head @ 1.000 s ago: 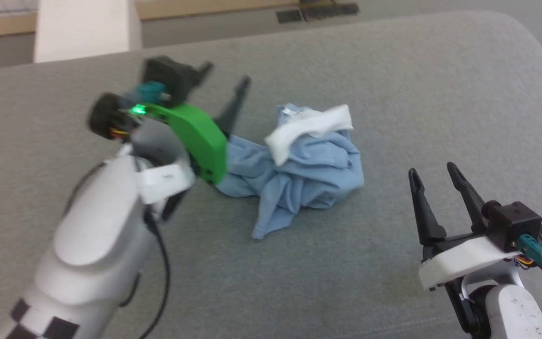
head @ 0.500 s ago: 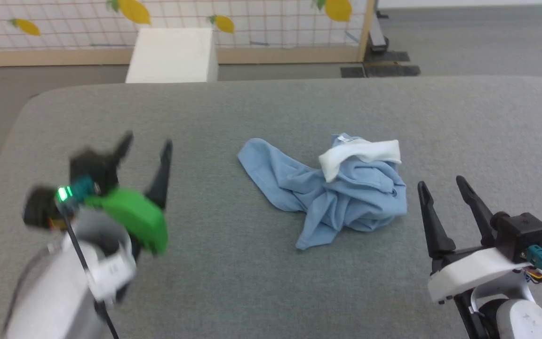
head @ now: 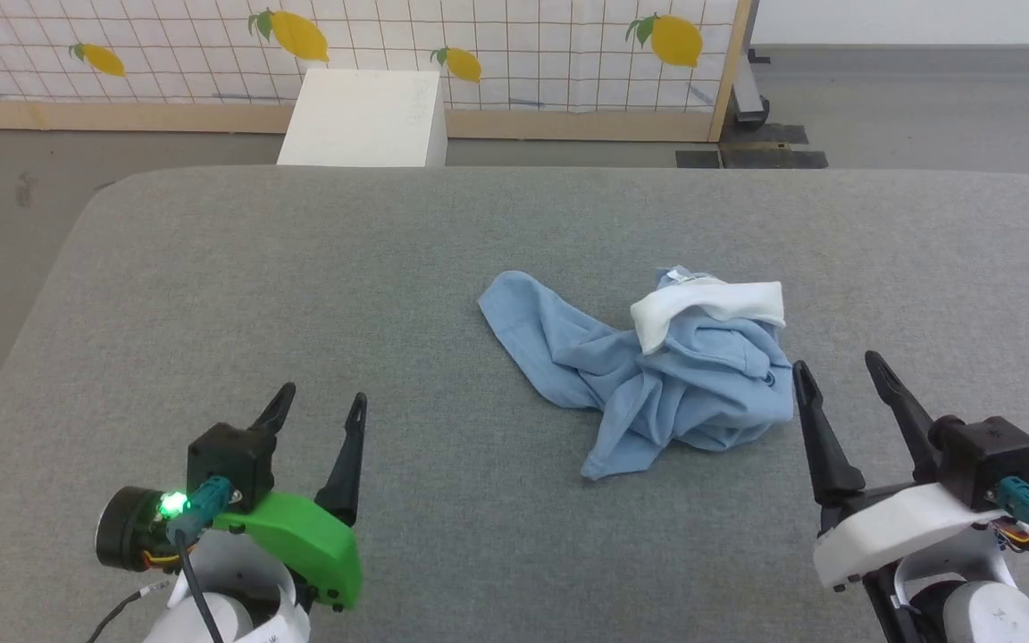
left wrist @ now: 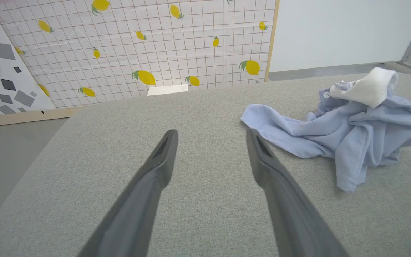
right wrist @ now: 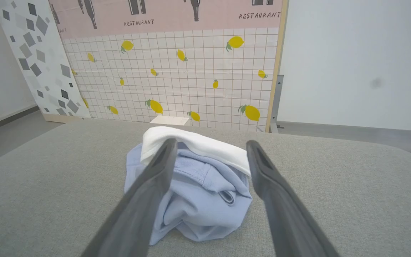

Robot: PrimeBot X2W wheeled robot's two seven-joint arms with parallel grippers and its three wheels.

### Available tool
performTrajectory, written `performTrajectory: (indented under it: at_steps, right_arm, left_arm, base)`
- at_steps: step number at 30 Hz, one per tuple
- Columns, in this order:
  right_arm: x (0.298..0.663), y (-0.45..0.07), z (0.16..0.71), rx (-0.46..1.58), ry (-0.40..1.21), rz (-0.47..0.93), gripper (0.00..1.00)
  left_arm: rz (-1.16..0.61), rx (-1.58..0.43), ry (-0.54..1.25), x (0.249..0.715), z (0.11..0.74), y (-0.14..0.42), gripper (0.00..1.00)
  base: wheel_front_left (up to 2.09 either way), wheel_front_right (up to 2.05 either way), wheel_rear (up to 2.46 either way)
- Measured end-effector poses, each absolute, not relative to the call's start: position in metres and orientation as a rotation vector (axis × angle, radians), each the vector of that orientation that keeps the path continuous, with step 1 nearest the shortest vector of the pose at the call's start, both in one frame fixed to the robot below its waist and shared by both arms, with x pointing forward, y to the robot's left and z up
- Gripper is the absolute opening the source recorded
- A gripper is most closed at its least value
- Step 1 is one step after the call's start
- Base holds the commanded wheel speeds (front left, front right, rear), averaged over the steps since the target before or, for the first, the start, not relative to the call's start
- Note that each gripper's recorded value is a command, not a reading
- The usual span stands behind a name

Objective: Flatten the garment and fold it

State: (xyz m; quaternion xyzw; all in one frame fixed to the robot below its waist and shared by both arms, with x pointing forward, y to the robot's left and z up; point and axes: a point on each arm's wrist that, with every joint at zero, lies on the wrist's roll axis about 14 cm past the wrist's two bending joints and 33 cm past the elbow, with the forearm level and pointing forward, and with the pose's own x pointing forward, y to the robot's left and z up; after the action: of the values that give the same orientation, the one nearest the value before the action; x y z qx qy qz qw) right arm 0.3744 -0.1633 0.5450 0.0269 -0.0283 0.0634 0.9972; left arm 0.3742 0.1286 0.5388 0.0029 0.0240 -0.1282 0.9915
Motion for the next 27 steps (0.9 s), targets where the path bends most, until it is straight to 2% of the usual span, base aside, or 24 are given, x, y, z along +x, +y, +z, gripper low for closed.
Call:
performTrajectory:
  at_steps: [8,14,22,27]
  right_arm:
    - [0.373,-0.167,0.541,0.055,-0.041,0.115,1.0]
    - [0.374,-0.172,0.533,0.046,-0.018,0.097,1.0]
    - [0.382,-0.184,0.519,0.024,0.015,0.059,1.0]
    - [0.388,-0.195,0.505,0.01,0.042,0.028,1.0]
  left_arm:
    - [-0.311,0.003,0.078,0.374,0.536,0.115,1.0]
    - [-0.476,-0.031,0.256,0.368,0.512,0.077,1.0]
    - [-0.698,0.059,0.432,0.396,0.501,0.03,1.0]
    - [-0.742,0.118,0.543,0.429,0.482,0.02,1.0]
  base:
    - [0.0,0.0,0.0]
    - [0.0,0.0,0.0]
    - [0.0,0.0,0.0]
    - [0.0,0.0,0.0]
